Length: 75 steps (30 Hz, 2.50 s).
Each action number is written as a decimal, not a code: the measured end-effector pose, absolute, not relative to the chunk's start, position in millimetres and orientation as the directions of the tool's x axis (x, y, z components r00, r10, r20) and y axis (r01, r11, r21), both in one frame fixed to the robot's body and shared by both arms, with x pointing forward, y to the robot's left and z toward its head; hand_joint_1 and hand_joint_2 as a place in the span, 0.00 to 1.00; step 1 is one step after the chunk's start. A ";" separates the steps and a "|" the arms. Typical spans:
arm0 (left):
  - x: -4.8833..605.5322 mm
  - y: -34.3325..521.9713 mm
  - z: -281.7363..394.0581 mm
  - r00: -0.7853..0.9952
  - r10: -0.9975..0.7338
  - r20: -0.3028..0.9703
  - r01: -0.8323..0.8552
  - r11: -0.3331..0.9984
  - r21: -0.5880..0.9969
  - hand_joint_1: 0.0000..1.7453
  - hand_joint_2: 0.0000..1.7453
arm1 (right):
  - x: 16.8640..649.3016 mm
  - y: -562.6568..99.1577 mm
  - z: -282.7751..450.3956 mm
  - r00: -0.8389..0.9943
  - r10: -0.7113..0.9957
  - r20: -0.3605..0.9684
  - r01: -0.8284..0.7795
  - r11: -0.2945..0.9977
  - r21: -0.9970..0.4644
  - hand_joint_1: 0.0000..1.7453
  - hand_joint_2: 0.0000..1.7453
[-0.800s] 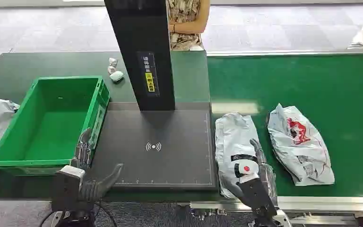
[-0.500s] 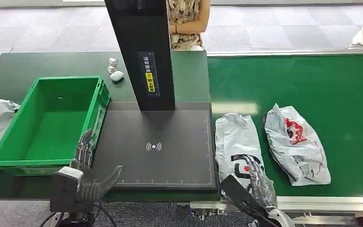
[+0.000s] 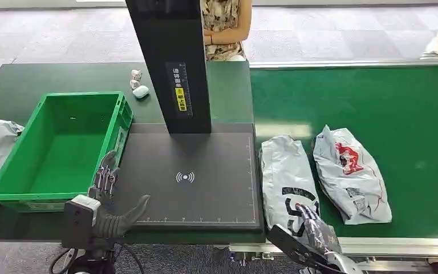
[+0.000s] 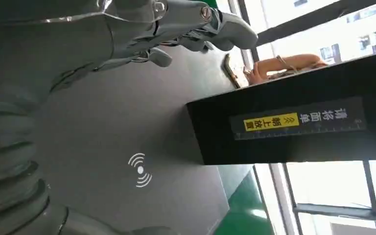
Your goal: Moved the parcel from conveyor to table for the left to box.
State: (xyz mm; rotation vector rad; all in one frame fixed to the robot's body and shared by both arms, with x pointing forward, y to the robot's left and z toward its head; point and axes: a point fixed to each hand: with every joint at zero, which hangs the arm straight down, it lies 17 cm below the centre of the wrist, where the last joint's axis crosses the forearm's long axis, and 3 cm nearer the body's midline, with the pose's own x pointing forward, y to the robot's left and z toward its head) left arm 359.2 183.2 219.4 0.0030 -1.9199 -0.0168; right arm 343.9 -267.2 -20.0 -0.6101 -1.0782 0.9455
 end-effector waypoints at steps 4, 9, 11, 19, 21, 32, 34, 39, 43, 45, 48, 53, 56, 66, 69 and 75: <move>360.0 183.8 215.9 -0.335 -0.013 0.942 0.007 1.000 0.016 0.00 1.00 | 345.3 -273.3 -29.3 0.170 0.897 0.408 -0.352 0.442 -0.825 0.00 1.00; 360.9 183.6 210.4 -0.323 -0.007 0.946 0.012 1.000 0.011 0.00 1.00 | 342.0 -270.2 -42.4 0.168 0.909 0.382 -0.389 0.418 -0.821 0.00 1.00; 361.0 183.3 209.1 -0.321 -0.008 0.947 0.015 1.000 0.014 0.00 1.00 | 340.4 -268.9 -45.8 0.171 0.911 0.376 -0.398 0.413 -0.819 1.00 1.00; 361.3 182.4 205.1 -0.314 -0.011 0.949 0.022 1.000 0.018 0.00 1.00 | 341.4 -262.7 -47.3 0.165 0.916 0.366 -0.408 0.401 -0.820 1.00 1.00; 361.6 182.0 203.9 -0.312 -0.011 0.950 0.023 1.000 0.019 0.00 1.00 | 343.4 -261.9 -46.1 0.160 0.917 0.365 -0.407 0.399 -0.822 1.00 1.00; 361.2 182.8 204.4 -0.315 -0.010 0.949 0.019 1.000 0.017 0.00 1.00 | 351.5 -257.9 -31.3 0.135 0.908 0.396 -0.331 0.418 -0.846 1.00 1.00; 360.0 183.3 203.1 -0.314 -0.013 0.949 0.015 1.000 0.019 0.00 1.00 | 354.1 -259.7 -21.6 0.121 0.904 0.411 -0.273 0.428 -0.862 1.00 1.00; 357.5 184.9 200.6 -0.314 -0.025 0.949 0.003 1.000 0.028 0.00 1.00 | 370.5 -270.1 26.6 0.082 0.889 0.451 -0.065 0.456 -0.887 1.00 1.00; 357.1 185.5 200.3 -0.315 -0.035 0.948 -0.005 0.999 0.035 0.00 1.00 | 379.0 -285.9 85.0 0.023 0.840 0.541 0.171 0.530 -0.830 1.00 1.00; 356.6 185.3 201.6 -0.322 -0.035 0.946 -0.006 0.999 0.035 0.00 1.00 | 376.8 -298.5 114.2 -0.019 0.801 0.598 0.293 0.577 -0.763 1.00 1.00; 355.6 183.8 203.0 -0.330 -0.032 0.943 -0.005 0.999 0.032 0.00 1.00 | 366.3 -322.1 154.1 -0.087 0.732 0.675 0.461 0.631 -0.624 1.00 1.00; 355.1 182.2 205.7 -0.342 -0.026 0.939 -0.005 1.000 0.026 0.00 1.00 | 343.5 -346.2 201.1 -0.226 0.636 0.738 0.613 0.681 -0.400 1.00 1.00; 354.9 179.7 205.0 -0.342 -0.025 0.939 0.000 1.000 0.026 0.00 1.00 | 333.8 -345.0 221.3 -0.301 0.601 0.740 0.642 0.702 -0.309 1.00 1.00; 354.1 175.9 207.4 -0.355 -0.024 0.935 0.010 1.000 0.029 0.00 1.00 | 350.9 -290.5 255.8 -0.476 0.472 0.742 0.503 0.838 -0.210 1.00 1.00; 355.4 175.8 208.9 -0.359 -0.024 0.933 0.010 1.000 0.029 0.00 1.00 | 358.5 -278.4 265.7 -0.513 0.444 0.735 0.475 0.860 -0.187 1.00 1.00; 357.0 176.1 210.8 -0.363 -0.016 0.932 0.011 1.000 0.022 0.00 1.00 | 369.9 -268.3 277.8 -0.554 0.402 0.729 0.448 0.882 -0.145 1.00 1.00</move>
